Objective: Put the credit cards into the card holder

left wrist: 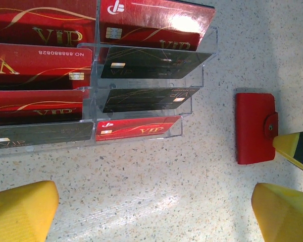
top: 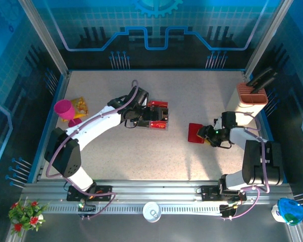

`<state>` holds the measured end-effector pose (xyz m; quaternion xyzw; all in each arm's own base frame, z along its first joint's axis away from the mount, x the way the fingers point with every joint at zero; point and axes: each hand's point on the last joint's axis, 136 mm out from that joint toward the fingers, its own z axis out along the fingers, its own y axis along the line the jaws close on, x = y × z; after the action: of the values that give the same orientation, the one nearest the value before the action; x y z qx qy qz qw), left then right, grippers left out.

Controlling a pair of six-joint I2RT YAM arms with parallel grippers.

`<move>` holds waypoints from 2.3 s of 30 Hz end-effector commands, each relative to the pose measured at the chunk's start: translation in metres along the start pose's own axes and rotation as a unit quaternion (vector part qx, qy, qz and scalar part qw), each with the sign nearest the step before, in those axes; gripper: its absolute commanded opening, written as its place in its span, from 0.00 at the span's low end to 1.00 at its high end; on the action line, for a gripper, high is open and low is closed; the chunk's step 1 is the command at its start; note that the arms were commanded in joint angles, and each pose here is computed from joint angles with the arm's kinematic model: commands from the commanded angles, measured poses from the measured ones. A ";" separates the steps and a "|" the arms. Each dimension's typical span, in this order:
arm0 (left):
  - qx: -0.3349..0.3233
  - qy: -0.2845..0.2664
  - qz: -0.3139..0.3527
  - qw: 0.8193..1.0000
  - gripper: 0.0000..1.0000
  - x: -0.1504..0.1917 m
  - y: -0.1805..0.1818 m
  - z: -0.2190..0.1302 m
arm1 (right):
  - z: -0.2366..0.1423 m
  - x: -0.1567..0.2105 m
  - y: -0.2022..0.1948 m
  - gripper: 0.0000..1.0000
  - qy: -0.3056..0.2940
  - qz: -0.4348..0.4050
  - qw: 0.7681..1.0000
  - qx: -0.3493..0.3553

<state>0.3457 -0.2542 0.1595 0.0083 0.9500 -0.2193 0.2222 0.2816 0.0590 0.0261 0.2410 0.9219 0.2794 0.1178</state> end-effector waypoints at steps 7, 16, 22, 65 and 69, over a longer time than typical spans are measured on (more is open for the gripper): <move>0.012 0.012 0.015 1.000 0.99 0.000 -0.010 0.003 | -0.001 0.007 -0.005 0.56 0.003 0.002 1.000 0.012; 0.012 0.013 0.018 1.000 0.99 -0.002 -0.010 0.003 | -0.002 0.013 -0.012 0.55 0.007 0.005 1.000 0.026; 0.012 0.016 0.018 1.000 0.99 -0.001 -0.011 0.005 | 0.004 0.015 -0.002 0.55 0.023 -0.009 1.000 0.014; 0.066 0.005 -0.034 0.997 0.99 -0.034 -0.040 -0.010 | -0.064 -0.026 0.131 0.00 -0.041 -0.068 0.981 -0.179; 0.097 0.007 -0.078 0.992 0.99 -0.047 -0.041 -0.014 | -0.082 -0.026 0.162 0.00 -0.047 -0.094 0.971 -0.215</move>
<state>0.3717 -0.2776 0.2019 -0.0128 0.9316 -0.2881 0.2214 0.3387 0.1079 0.1555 0.1681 0.8659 0.4111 0.2302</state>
